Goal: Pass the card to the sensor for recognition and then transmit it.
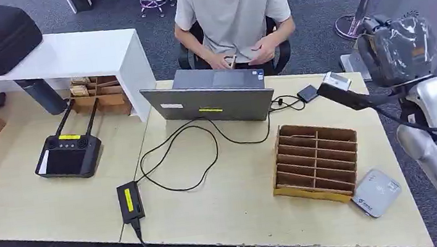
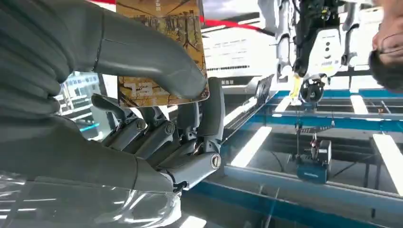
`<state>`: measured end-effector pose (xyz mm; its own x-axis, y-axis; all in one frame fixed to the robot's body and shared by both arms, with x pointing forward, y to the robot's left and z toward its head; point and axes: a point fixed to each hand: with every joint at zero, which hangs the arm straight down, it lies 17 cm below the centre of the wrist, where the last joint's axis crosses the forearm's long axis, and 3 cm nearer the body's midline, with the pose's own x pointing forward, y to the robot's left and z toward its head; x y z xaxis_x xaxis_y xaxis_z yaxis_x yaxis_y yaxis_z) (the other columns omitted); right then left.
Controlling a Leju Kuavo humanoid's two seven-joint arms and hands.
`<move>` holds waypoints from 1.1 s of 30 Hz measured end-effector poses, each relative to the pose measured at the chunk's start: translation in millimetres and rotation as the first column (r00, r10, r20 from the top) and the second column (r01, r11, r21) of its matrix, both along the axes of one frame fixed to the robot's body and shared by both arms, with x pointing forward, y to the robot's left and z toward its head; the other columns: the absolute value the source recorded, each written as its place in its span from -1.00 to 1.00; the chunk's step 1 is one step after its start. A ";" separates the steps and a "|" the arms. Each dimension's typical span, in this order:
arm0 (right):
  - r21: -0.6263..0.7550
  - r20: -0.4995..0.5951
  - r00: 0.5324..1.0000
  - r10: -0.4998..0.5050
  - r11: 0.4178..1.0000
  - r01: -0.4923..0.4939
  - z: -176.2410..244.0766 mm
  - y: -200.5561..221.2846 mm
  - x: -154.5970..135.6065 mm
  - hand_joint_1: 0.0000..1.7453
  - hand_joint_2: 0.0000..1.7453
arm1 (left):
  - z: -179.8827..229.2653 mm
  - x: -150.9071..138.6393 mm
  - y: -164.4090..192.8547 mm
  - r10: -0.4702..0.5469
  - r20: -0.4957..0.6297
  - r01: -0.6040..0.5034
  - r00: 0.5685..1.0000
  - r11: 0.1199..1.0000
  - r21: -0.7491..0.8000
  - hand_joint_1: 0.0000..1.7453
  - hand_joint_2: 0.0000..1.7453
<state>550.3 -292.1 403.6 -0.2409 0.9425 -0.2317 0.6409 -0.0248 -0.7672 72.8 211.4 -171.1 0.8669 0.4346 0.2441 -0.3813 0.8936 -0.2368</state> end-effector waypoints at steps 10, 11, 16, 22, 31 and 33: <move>-0.120 -0.004 0.998 -0.066 0.991 0.065 -13.6 4.4 47.5 1.00 1.00 | -1.3 2.9 -2.1 -0.045 0.015 0.045 0.999 0.999 -0.010 -1.00 1.00; -0.136 -0.017 0.997 -0.073 0.988 0.070 -19.7 6.5 51.6 1.00 1.00 | -1.4 4.0 -2.3 -0.049 0.017 0.049 0.999 0.999 -0.010 -1.00 1.00; -0.167 -0.064 0.994 -0.088 0.983 0.077 -40.6 17.1 63.7 1.00 1.00 | -2.9 5.3 -2.3 -0.063 0.019 0.063 0.998 0.998 -0.007 -1.00 1.00; -0.205 -0.107 0.989 -0.099 0.976 0.075 -62.0 25.2 71.2 1.00 1.00 | -4.9 3.0 -1.2 -0.078 0.014 0.078 0.997 0.997 -0.003 -1.00 1.00; -0.231 -0.144 0.985 -0.100 0.971 0.065 -83.9 32.2 73.7 -1.00 1.00 | -6.3 4.5 -6.6 -0.098 0.025 0.099 0.995 0.994 -0.044 -1.00 1.00; -0.235 -0.149 0.983 -0.103 0.970 0.067 -87.0 30.9 74.2 -1.00 1.00 | -8.5 3.1 -3.8 -0.097 0.018 0.097 0.995 0.995 -0.031 -1.00 1.00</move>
